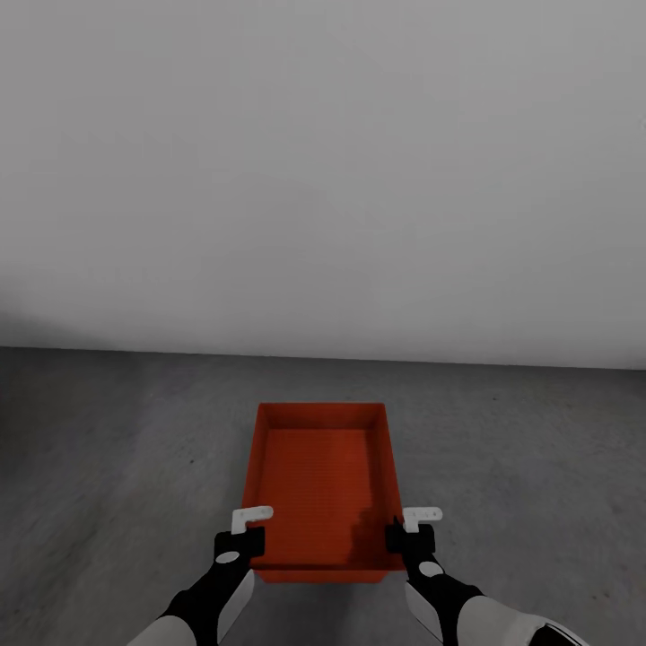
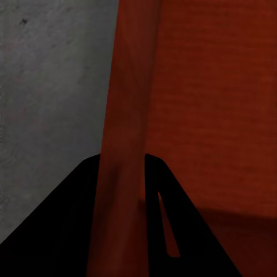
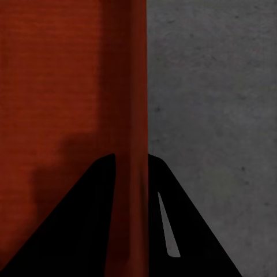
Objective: Move the two storage containers from the living room to the garage. In the garage, place one container on the floor and stack the other container on top of it (either order is fine).
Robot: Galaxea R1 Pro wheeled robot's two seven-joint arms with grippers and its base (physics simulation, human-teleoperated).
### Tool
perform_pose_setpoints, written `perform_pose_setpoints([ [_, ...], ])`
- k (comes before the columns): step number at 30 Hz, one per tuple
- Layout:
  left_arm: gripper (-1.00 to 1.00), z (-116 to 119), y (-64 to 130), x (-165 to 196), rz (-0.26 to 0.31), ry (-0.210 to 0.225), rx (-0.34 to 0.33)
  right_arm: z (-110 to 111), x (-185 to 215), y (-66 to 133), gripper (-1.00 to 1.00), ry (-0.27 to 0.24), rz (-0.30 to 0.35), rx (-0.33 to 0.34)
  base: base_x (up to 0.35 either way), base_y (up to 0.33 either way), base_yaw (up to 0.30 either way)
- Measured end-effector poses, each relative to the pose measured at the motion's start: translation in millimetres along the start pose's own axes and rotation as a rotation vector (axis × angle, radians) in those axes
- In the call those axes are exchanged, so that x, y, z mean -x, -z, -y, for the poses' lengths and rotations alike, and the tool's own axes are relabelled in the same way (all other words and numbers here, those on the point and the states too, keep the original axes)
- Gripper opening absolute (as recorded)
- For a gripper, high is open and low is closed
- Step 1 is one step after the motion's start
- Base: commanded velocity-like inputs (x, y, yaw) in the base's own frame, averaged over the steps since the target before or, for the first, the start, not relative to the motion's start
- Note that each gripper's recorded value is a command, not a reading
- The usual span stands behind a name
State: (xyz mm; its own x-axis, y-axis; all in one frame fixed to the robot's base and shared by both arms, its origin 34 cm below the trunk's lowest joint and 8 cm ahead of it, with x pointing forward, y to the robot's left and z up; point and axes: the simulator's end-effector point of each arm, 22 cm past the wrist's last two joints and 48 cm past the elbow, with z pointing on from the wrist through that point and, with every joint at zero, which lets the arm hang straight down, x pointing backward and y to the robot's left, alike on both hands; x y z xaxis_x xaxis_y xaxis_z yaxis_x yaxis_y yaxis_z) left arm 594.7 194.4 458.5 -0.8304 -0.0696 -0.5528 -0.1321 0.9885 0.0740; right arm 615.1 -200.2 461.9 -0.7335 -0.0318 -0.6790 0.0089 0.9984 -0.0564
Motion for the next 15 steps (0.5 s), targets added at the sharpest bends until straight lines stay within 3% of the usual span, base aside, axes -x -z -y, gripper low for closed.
perform_pose_setpoints([
  [15, -1.00, 0.0, 0.0, 0.0, 0.000, 0.000, 0.000, 0.0, 0.0, 0.0, -1.00, 0.000, 0.000, 0.000, 0.000, 0.000, 0.000],
])
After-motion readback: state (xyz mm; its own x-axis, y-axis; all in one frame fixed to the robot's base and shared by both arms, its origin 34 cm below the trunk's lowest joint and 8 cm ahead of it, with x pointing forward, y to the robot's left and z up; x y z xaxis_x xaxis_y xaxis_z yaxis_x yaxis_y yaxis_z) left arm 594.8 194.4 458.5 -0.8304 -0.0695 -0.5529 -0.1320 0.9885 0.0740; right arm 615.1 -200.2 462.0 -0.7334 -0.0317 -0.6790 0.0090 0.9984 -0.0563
